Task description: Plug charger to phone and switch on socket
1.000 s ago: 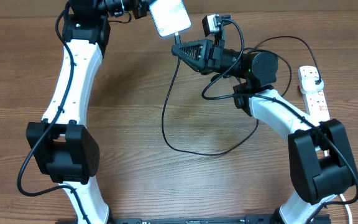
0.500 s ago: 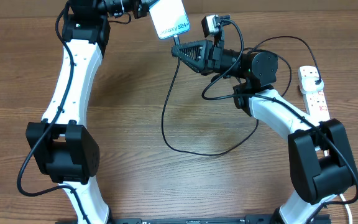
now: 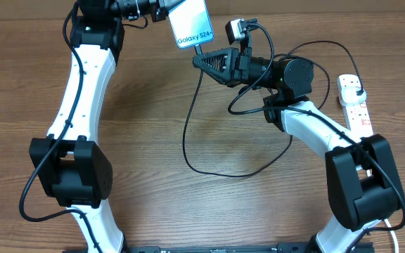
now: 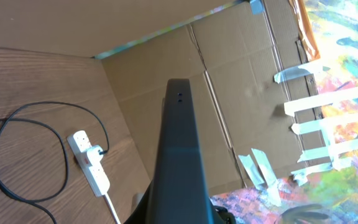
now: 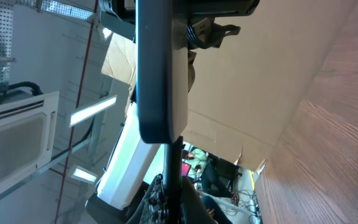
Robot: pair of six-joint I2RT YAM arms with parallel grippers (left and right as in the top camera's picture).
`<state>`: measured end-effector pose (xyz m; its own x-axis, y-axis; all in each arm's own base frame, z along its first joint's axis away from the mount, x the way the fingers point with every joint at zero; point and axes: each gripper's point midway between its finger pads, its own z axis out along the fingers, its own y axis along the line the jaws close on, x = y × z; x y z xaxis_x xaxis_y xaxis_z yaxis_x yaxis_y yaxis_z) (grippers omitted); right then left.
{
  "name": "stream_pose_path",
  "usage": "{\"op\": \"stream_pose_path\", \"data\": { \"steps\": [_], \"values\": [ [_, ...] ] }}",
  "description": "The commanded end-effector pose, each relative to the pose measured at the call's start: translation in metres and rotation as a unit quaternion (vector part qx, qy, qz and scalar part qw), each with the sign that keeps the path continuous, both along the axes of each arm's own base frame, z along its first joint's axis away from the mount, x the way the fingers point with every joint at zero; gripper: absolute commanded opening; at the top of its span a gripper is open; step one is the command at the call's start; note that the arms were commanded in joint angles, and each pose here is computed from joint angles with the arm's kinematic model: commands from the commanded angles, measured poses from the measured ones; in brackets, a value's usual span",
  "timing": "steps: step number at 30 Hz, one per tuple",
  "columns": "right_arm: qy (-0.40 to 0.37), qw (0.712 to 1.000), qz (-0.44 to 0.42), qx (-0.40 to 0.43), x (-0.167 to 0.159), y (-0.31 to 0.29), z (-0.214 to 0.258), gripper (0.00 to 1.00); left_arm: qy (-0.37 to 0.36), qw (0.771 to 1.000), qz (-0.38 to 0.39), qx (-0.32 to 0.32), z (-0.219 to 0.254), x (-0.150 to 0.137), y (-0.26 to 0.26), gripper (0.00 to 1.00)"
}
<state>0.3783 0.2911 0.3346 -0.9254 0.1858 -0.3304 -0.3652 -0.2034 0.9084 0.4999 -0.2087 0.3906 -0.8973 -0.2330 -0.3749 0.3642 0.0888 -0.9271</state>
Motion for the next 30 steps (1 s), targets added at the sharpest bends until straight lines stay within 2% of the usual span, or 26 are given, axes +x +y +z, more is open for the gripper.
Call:
{"op": "stream_pose_path", "data": {
  "steps": [1,2,4,5,6,7,8,9,11,16,21,26,30],
  "values": [
    [0.002,0.999,-0.041,0.026,0.015,-0.006,0.013,0.04,-0.022,0.997,-0.071,0.003,0.005,-0.026,-0.016,0.04],
    [0.002,0.999,-0.041,0.026,0.015,-0.006,0.013,0.04,-0.022,0.997,-0.071,0.003,0.005,-0.026,-0.016,0.04],
    [0.001,0.999,-0.037,0.024,0.014,-0.006,0.012,0.15,-0.022,0.998,-0.065,0.003,0.005,-0.024,-0.015,0.04],
    [0.000,0.999,-0.035,0.022,0.013,-0.006,0.012,0.25,-0.022,0.998,-0.063,0.003,0.005,-0.023,-0.014,0.04],
    [-0.001,0.999,-0.032,0.021,0.012,-0.005,0.011,0.41,-0.022,0.998,-0.059,0.003,0.005,-0.021,-0.013,0.04],
    [-0.003,0.999,-0.030,0.019,0.011,-0.005,0.011,0.62,-0.022,0.998,-0.053,0.003,0.005,-0.019,-0.010,0.04],
    [-0.004,0.999,-0.027,0.017,0.010,-0.005,0.010,0.73,-0.022,0.999,-0.049,0.003,0.005,-0.018,-0.009,0.04],
    [-0.005,1.000,-0.025,0.016,0.009,-0.004,0.010,0.82,-0.022,0.999,-0.042,0.003,0.005,-0.015,-0.005,0.04],
    [-0.009,1.000,-0.022,0.015,0.008,-0.004,0.010,0.91,-0.030,0.999,-0.027,0.005,0.005,-0.009,0.002,0.04],
    [-0.008,1.000,-0.026,0.012,0.011,-0.010,0.008,0.96,-0.026,1.000,0.004,0.009,0.002,0.002,0.028,0.04],
    [0.031,0.998,-0.052,-0.017,0.032,-0.021,-0.012,0.97,-0.002,1.000,0.023,0.011,-0.005,0.009,0.054,0.04],
    [0.101,0.985,-0.096,-0.101,0.060,-0.034,-0.075,0.97,0.010,0.999,0.032,0.021,-0.017,0.010,0.066,0.04],
    [0.166,0.960,-0.130,-0.182,0.068,-0.055,-0.134,0.97,0.006,0.999,0.035,0.035,-0.027,0.011,0.067,0.04]
  ]
}}
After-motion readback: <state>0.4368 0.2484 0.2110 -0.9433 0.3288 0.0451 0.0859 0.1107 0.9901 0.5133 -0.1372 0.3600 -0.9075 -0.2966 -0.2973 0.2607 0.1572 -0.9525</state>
